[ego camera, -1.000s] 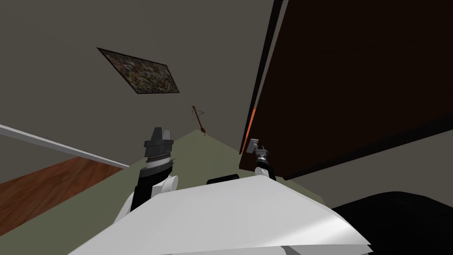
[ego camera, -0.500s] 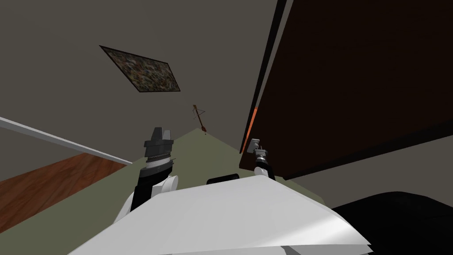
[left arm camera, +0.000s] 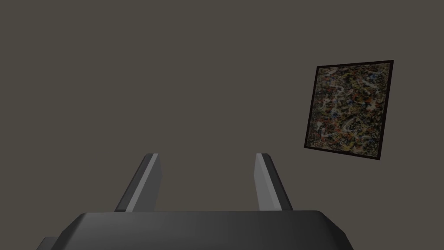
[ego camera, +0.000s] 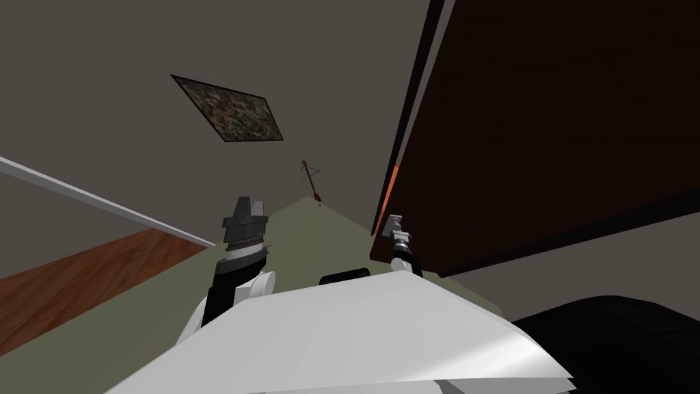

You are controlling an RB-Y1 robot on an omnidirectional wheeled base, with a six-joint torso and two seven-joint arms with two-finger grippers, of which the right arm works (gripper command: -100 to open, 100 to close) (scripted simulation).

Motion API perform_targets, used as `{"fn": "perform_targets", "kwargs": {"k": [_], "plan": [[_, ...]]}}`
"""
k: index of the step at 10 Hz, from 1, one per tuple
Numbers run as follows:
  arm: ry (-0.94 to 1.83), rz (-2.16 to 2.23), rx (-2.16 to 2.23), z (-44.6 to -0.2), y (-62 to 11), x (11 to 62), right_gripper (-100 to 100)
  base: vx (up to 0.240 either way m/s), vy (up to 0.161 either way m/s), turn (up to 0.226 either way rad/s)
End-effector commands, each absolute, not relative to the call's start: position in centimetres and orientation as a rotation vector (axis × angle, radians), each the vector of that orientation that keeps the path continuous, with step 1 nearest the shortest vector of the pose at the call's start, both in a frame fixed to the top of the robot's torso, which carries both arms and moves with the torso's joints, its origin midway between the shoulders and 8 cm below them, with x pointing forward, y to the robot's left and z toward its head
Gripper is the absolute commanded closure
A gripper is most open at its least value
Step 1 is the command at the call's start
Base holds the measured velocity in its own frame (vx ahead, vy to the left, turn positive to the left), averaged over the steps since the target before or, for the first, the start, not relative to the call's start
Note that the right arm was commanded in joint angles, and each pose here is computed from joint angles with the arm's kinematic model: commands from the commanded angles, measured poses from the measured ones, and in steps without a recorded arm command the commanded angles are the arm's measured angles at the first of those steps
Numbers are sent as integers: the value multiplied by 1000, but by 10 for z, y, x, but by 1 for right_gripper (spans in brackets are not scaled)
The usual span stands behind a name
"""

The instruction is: Pull the door open

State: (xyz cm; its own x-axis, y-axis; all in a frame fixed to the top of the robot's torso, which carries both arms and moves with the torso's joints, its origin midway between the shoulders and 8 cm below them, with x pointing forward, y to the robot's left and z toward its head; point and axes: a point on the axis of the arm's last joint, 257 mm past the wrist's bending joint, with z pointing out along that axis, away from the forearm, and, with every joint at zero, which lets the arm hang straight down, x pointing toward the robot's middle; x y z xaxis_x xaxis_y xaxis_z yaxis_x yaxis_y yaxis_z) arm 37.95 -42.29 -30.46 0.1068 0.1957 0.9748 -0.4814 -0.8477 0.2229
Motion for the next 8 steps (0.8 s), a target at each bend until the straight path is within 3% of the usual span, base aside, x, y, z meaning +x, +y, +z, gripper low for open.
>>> {"fn": "perform_targets", "kwargs": {"k": [1,8], "plan": [[-341,1875,1906,-294,-407,388,-100,-95,-16,63],[-488,1890,1943,-307,-415,372,-100,-59,-10,18]]}}
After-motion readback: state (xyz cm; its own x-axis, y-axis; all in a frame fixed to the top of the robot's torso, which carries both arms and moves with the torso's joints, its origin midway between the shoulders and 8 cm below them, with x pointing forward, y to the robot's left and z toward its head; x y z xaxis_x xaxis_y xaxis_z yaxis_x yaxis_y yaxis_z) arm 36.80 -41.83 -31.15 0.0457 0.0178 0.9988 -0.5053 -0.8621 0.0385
